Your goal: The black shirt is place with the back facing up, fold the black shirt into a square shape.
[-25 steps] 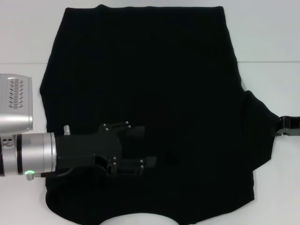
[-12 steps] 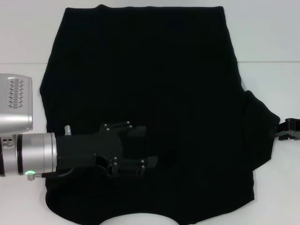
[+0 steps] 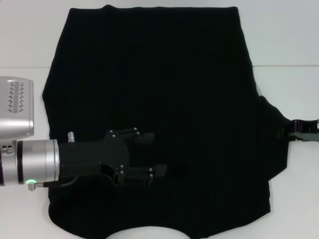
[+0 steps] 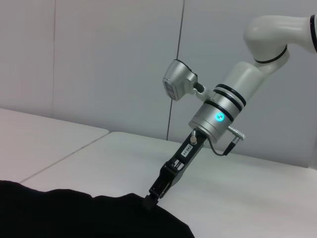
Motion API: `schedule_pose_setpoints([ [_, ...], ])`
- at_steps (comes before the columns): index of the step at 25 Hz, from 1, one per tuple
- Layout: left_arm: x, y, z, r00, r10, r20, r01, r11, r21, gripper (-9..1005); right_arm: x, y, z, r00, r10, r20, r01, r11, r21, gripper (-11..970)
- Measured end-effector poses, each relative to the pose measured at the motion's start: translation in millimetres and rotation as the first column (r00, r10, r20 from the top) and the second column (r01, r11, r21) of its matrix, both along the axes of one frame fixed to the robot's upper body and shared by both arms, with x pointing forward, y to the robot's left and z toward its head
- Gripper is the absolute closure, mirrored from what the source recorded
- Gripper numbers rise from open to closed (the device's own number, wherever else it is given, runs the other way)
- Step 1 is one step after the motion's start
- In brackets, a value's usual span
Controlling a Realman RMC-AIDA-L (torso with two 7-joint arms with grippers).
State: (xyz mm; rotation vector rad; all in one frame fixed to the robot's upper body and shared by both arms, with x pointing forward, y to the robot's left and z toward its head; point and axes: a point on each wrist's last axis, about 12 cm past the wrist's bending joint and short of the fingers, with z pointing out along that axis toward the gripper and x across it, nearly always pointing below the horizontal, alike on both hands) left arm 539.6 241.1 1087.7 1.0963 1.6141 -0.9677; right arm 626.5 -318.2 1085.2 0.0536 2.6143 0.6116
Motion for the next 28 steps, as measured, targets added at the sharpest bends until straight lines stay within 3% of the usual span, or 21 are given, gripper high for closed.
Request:
schedule_pose_setpoints([
  [1,0.1,0,0.0,1.0,0.001,0.0,-0.001,1.0,0.001,154,0.2,1,-0.6,1.0,-0.001,0.002,0.001,1.0,-0.001,551],
  [3,0.4,0,-0.1,1.0,0.003,0.0,-0.003,1.0,0.003,154,0.4,3,-1.7,1.0,0.0,0.004,0.0,1.0,-0.003,687],
  [9,0.9,1,0.1,1.0,0.008,0.002,-0.008,1.0,0.004,154,1.2,4,-0.7,1.0,0.004,0.013,-0.004,1.0,-0.008,892],
  [19,0.7,2,0.8,1.0,0.015,-0.009,-0.015,1.0,-0.008,154,-7.5,-17,0.9,0.998,-0.044,0.05,0.045,0.999,-0.011,955],
  [28,-1.7,2,-1.1,1.0,0.019,-0.018,-0.019,1.0,-0.014,155,-22.9,-41,2.5,0.996,-0.08,0.042,0.079,0.997,0.021,956],
])
